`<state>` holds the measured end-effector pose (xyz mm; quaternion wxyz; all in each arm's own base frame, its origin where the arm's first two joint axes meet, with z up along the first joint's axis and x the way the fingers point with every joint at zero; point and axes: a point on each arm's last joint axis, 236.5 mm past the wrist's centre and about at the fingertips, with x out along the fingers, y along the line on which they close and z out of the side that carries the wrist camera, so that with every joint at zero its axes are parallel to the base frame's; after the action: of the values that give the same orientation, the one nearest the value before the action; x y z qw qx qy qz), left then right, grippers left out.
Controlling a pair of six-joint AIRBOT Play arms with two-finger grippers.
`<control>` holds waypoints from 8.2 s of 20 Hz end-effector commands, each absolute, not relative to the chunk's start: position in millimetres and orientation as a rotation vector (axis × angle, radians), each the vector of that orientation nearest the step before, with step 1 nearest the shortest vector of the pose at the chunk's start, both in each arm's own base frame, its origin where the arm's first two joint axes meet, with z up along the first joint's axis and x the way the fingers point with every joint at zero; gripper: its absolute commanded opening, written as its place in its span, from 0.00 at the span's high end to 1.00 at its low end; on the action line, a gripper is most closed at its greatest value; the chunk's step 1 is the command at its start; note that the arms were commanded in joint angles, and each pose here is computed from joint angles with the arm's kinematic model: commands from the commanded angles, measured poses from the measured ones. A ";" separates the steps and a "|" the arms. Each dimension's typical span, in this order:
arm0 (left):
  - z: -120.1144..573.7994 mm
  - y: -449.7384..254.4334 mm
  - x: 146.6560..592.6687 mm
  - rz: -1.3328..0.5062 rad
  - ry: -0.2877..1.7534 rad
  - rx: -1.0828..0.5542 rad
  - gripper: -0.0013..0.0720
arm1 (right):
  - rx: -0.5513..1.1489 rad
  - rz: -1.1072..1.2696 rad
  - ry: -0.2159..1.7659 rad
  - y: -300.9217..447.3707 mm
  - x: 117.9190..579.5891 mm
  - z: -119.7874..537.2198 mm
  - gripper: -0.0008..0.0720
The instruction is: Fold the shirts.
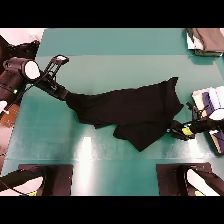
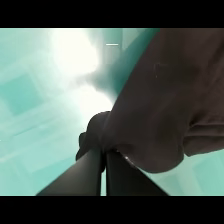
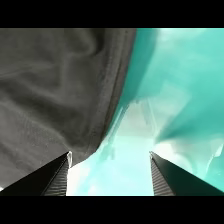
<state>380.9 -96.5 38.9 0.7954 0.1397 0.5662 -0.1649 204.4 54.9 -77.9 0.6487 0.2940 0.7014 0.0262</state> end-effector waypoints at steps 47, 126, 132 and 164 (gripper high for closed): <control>382.7 -34.5 249.1 -0.170 0.527 0.238 0.95 | 0.335 0.223 0.625 39.0 301.9 375.5 0.95; -77.1 -96.5 205.2 -0.301 1.556 -0.313 0.76 | 0.470 0.251 1.405 27.7 259.6 -0.6 0.23; -72.8 -96.4 211.8 -0.316 1.531 -0.294 0.95 | 0.536 0.172 1.533 35.7 209.8 -32.5 0.23; -21.2 -100.9 220.7 -0.438 1.519 -0.201 0.95 | 0.333 0.075 1.633 47.5 175.0 -17.9 0.95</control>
<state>220.6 -99.7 -41.7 0.7050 -0.1009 0.6783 -0.1809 209.9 45.2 -40.9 0.6905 0.1539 0.7062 0.0279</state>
